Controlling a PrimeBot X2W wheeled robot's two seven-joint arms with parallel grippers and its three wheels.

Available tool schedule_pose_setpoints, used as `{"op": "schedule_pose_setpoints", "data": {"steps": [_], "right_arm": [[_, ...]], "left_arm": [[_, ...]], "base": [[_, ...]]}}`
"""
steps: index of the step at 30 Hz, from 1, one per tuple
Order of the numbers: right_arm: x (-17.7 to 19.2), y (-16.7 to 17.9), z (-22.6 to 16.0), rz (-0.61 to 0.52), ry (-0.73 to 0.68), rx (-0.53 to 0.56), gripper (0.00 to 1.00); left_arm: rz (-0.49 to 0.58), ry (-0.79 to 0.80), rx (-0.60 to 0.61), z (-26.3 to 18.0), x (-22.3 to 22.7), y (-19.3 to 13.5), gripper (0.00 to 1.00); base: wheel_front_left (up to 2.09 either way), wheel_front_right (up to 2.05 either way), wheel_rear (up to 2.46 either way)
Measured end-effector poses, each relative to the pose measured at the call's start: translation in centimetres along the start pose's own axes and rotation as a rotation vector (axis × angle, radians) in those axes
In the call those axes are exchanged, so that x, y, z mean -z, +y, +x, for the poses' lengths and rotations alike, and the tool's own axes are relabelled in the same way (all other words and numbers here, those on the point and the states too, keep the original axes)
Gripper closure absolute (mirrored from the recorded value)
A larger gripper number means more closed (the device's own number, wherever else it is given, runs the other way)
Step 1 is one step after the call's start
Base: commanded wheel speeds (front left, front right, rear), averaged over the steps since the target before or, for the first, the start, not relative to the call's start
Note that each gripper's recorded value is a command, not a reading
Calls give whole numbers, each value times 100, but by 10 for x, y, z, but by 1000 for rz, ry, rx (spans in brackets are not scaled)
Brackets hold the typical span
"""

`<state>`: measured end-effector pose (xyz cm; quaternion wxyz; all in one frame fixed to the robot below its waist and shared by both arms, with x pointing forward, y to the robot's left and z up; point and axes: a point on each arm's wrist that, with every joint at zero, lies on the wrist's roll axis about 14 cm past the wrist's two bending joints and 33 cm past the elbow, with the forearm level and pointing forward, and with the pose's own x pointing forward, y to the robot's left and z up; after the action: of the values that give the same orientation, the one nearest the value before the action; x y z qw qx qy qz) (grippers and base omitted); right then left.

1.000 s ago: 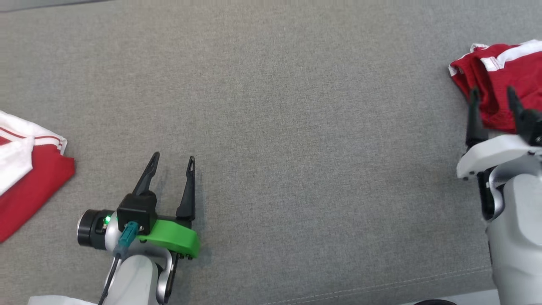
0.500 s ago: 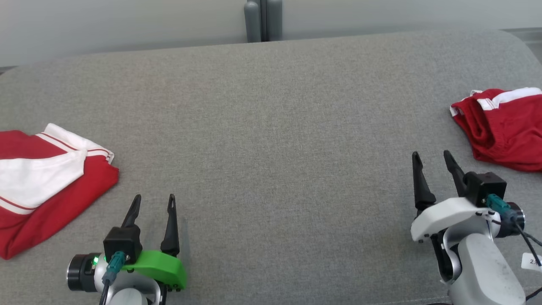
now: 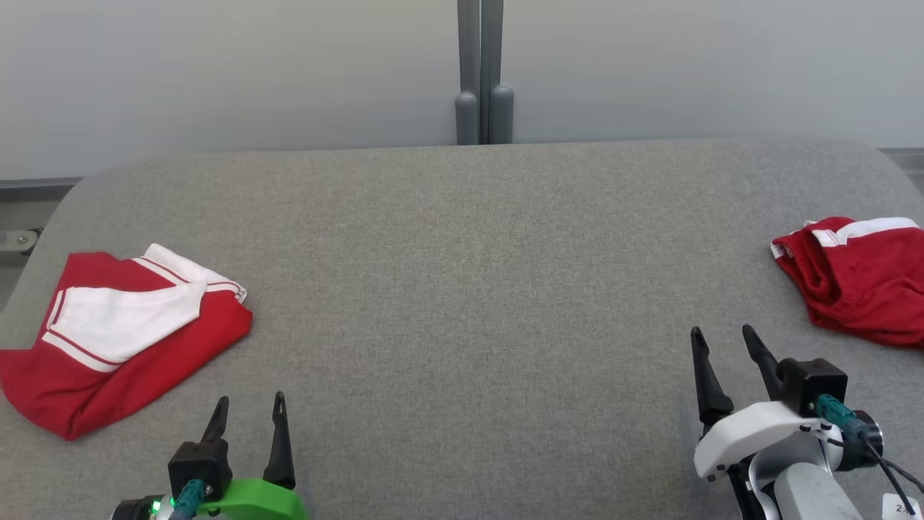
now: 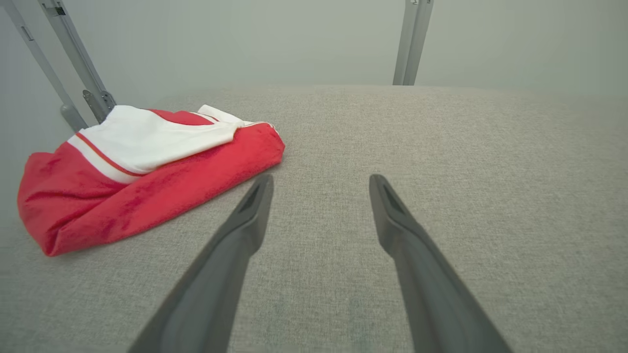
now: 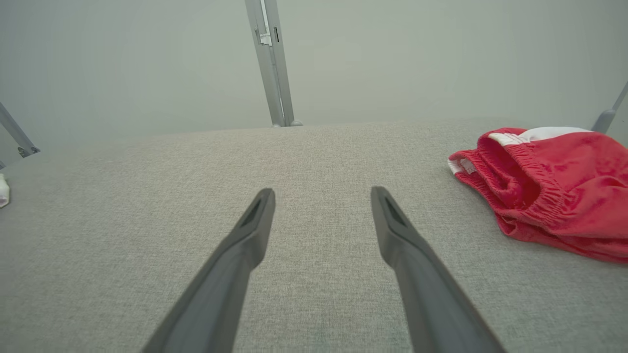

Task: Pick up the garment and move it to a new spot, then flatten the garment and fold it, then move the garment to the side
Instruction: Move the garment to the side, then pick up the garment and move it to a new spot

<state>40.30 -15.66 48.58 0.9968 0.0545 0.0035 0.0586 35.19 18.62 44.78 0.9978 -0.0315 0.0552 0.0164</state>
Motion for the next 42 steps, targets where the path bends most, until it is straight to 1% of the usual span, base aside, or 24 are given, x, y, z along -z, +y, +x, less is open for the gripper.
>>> {"op": "schedule_pose_setpoints", "data": {"steps": [8,16,20,25,29,35,42], "right_arm": [[0,9,-13,21,-3,-20,0],[6,13,-11,26,12,-33,0],[8,21,-7,28,18,-58,0],[14,49,2,46,37,-134,0],[20,79,9,60,58,-219,0],[28,126,18,69,86,-351,0],[39,177,22,69,122,-493,0]], "left_arm": [[-8,-16,-31,-12,-3,10,0],[-17,-7,-40,-11,0,11,0],[-23,-1,-88,-15,3,23,0],[-34,7,-173,-26,6,47,0],[-43,14,-259,-41,10,73,0],[-57,28,-402,-75,18,113,0],[-84,52,-553,-121,32,146,0]], "base": [[0,0,0],[0,0,0],[0,0,0],[0,0,0],[0,0,0],[0,0,0],[0,0,0]]}}
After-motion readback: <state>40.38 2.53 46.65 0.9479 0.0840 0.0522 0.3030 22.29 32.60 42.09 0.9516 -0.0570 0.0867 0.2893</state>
